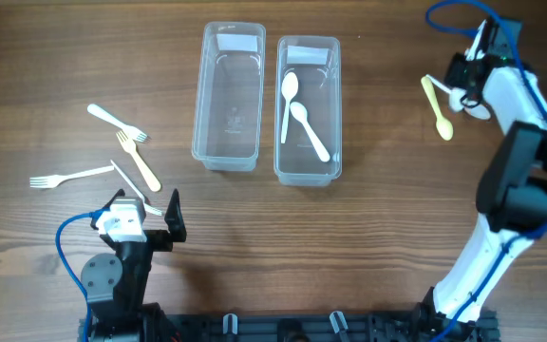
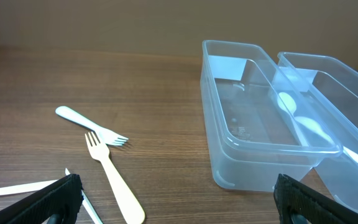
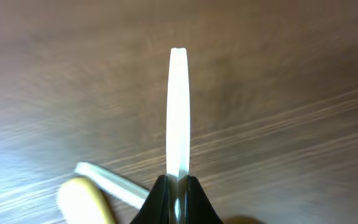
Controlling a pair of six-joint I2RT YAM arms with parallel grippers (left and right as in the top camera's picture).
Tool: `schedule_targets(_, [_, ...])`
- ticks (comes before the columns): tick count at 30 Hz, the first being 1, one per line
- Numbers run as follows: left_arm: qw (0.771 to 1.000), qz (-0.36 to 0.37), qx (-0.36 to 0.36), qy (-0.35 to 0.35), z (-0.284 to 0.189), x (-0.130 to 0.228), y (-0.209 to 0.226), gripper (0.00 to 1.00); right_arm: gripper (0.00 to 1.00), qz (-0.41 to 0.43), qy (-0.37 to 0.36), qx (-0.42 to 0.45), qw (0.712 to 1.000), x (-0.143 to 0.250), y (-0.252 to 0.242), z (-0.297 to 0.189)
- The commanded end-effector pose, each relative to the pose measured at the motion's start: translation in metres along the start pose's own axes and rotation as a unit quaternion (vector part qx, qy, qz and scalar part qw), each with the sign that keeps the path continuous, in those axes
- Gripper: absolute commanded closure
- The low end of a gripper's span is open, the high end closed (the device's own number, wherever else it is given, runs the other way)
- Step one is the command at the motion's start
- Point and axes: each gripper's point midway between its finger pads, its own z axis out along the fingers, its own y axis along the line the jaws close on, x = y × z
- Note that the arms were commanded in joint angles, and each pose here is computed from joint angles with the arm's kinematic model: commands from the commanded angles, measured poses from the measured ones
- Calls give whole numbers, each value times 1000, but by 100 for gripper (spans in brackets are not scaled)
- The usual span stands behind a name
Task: Pack container
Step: 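Grasp a white spoon from the pile with the right gripper, then drop the white spoon into the right container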
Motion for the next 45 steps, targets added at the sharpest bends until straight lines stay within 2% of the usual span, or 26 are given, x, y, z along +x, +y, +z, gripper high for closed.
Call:
schedule_targets(1, [1000,10,2,-2,0,1,-1,0,96,-10,-82,-33,996,-52,24,-84])
schedule_targets(5, [1000,10,2,-2,0,1,-1,0,96,-10,-80,-130,988,-49,78,-143])
schedule_targets(7, [1000,10,3,-2,0,1,-1,0,96,-24,-57,-202,977,-33,121,-167])
schedule_targets(10, [1000,10,2,-2,0,1,-1,0,96,-37,-18,-258,965,-8,168,-184])
schedule_targets(12, [1000,10,2,-2,0,1,-1,0,96,-48,14,-275,960,16,200,-192])
schedule_targets(17, [1000,10,2,-2,0,1,-1,0,96,-87,33,-300,949,47,253,-212])
schedule_targets(22, [1000,10,2,-2,0,1,-1,0,96,-99,32,-277,955,66,279,-220])
schedule_targets(29, [1000,10,2,-2,0,1,-1,0,94,-120,50,-266,955,88,292,-211])
schedule_targets(30, [1000,10,3,-2,0,1,-1,0,89,-120,54,-265,955,90,292,-207])
schedule_targets(31, [1000,10,2,-2,0,1,-1,0,71,-121,59,-262,956,94,292,-202])
schedule_targets(33, [1000,10,2,-2,0,1,-1,0,50,-129,66,-259,955,98,293,-194])
schedule_targets(34, [1000,10,2,-2,0,1,-1,0,44,-132,65,-259,955,98,294,-193])
schedule_targets(39, [1000,10,3,-2,0,1,-1,0,40,-164,47,-255,952,92,289,-191])
schedule_targets(41, [1000,10,2,-2,0,1,-1,0,41,-154,43,-223,962,83,269,-185])
schedule_targets(45, [1000,10,3,-2,0,1,-1,0,48,-117,39,-160,979,52,191,-179])
